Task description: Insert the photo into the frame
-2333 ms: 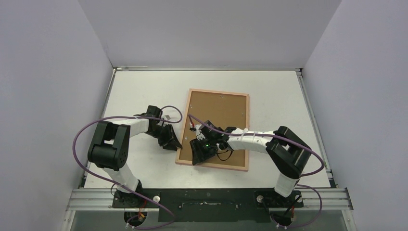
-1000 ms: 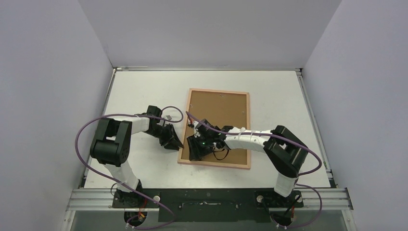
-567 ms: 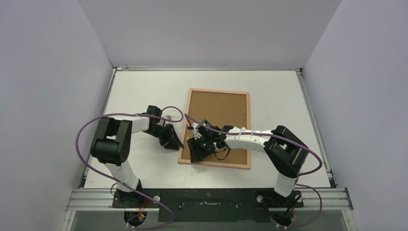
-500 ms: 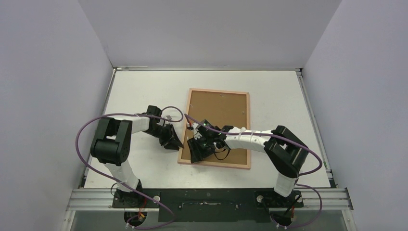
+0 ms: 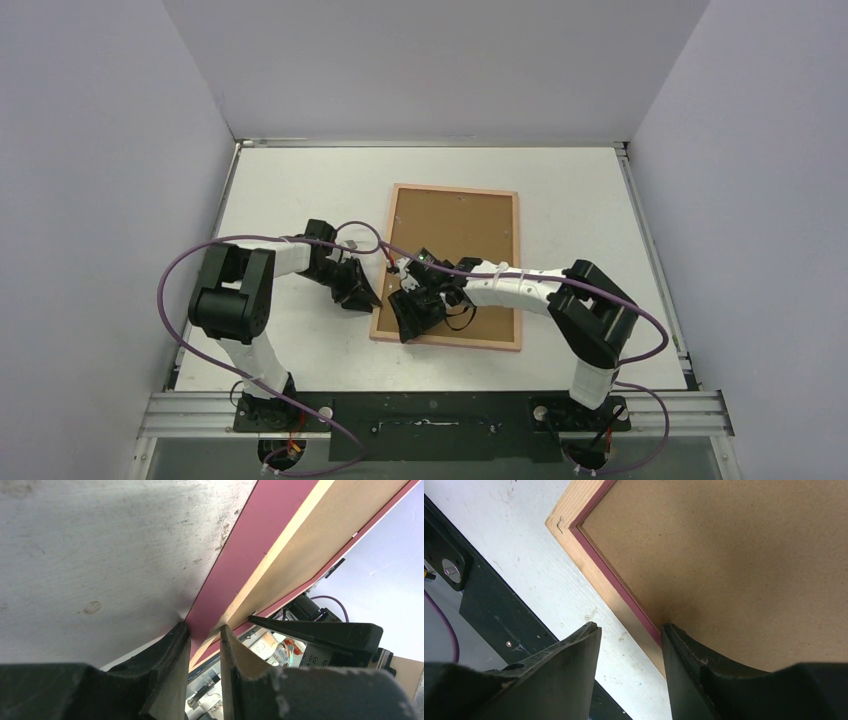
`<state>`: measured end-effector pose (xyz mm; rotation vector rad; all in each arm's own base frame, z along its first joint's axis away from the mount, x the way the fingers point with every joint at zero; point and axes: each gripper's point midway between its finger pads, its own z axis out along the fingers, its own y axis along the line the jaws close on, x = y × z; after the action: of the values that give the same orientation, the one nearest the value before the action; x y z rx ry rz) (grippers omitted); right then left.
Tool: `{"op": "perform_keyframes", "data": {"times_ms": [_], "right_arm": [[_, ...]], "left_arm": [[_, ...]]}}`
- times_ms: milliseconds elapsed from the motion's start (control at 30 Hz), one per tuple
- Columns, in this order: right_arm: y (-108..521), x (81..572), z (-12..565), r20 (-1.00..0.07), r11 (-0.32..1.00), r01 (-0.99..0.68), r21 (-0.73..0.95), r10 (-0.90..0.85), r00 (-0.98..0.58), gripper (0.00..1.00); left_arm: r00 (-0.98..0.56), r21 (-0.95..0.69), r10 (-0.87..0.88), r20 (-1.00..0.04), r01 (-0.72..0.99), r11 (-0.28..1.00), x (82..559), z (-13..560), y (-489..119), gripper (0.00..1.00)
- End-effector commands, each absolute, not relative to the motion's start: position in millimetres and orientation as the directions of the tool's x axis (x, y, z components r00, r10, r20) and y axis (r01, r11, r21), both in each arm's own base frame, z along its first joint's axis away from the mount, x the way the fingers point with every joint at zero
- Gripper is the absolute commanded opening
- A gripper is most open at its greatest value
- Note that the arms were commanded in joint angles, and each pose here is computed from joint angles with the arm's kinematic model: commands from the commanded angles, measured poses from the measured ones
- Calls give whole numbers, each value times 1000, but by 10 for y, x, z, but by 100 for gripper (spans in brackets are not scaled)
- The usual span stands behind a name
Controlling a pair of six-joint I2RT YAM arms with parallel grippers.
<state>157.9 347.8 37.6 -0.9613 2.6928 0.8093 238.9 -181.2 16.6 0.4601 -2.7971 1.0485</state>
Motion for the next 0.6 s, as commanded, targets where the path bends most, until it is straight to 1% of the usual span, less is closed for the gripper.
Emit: {"op": "perform_keyframes", "data": {"times_ms": [0,100,200,267,367,467,567], "right_arm": [[3599,1647,588,-365,654,-603,457,-480,-798,50],[3783,1920,924,-478,654,-573,494,-346,-807,52],[3749,2148,1102,-542,696,-531,484,-239,-806,53],[3685,2226,1118,-555,719,-508,475,-203,-807,53],[3584,2214,1036,-537,739,-489,464,-203,-818,54],[3505,2175,935,-514,757,-478,445,-220,-829,57],[3498,2250,890,-511,788,-440,432,-188,-839,58]], "left_arm": [[-952,-543,-287,105,-297,786,2596,-99,-1631,18],[-952,-566,-292,91,-291,771,2655,-4,-1666,20],[-950,-605,-304,76,-286,743,2742,120,-1717,23],[-949,-621,-309,63,-280,732,2792,183,-1739,24],[-949,-629,-311,51,-272,728,2830,226,-1746,25],[-949,-632,-311,52,-272,725,2821,208,-1752,27],[-947,-647,-315,70,-283,708,2795,169,-1786,28]]}}
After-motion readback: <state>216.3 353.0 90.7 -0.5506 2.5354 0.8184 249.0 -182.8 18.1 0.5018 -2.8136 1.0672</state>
